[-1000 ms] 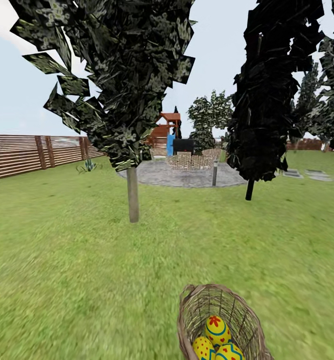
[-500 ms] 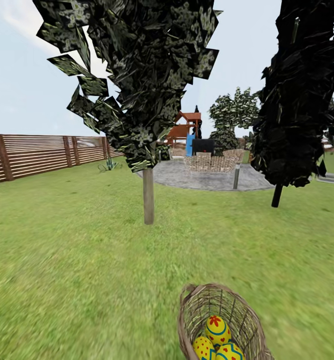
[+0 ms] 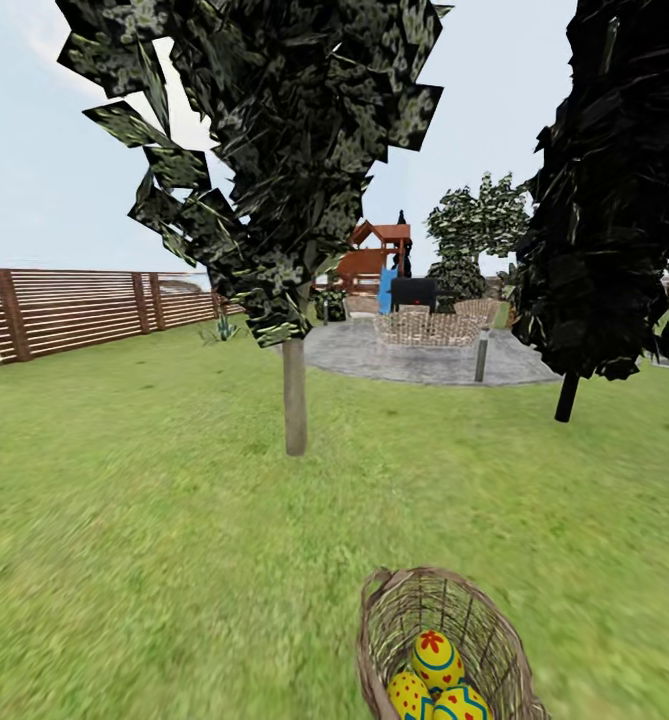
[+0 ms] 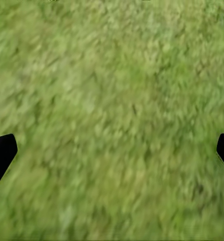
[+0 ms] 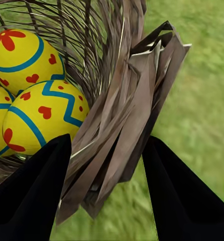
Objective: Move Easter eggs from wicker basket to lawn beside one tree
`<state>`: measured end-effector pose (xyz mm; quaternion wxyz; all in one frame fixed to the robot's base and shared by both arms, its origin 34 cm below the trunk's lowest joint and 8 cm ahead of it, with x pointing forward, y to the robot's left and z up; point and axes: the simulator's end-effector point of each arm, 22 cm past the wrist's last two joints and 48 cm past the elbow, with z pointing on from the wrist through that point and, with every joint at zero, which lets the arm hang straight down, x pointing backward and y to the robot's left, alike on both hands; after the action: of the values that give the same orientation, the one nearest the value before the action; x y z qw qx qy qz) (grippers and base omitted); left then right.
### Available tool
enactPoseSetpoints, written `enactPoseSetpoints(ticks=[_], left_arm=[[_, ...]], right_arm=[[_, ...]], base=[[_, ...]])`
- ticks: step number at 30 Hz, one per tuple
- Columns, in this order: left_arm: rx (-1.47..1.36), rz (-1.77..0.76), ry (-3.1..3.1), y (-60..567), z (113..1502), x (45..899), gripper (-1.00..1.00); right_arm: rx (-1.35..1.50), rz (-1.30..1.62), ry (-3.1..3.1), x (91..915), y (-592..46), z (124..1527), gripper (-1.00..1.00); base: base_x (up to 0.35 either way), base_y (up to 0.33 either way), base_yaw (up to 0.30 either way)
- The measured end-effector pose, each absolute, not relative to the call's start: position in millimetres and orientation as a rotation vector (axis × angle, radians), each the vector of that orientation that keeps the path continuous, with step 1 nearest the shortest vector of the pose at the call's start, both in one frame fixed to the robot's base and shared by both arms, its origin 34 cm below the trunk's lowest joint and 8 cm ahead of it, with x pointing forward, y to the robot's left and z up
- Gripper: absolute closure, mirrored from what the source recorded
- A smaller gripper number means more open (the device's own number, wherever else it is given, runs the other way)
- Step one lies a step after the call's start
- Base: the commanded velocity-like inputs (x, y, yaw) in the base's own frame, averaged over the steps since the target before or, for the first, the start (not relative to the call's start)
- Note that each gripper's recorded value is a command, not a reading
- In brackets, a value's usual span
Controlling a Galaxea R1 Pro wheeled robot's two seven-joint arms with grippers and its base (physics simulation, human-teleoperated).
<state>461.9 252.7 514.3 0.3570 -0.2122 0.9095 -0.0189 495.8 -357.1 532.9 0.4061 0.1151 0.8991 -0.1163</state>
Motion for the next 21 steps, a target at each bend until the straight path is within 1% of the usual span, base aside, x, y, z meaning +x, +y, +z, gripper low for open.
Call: enactPoseSetpoints(ticks=[3,5,21], left_arm=[[-0.548,-0.049,2.348,252.8,514.3,461.8,-1.00],[-0.548,-0.049,2.348,252.8,514.3,461.8,-1.00],[-0.548,-0.049,2.348,252.7,514.4,462.0,-1.00]], right_arm=[[0.290,-0.293,2.268,495.9,-357.0,532.9,1.00],[0.289,-0.292,2.268,495.9,-356.7,532.9,1.00],[0.292,-0.292,2.268,495.8,-357.2,532.9,1.00]], base=[[0.254,-0.246,0.276],[0.254,-0.247,0.165],[0.253,-0.247,0.005]])
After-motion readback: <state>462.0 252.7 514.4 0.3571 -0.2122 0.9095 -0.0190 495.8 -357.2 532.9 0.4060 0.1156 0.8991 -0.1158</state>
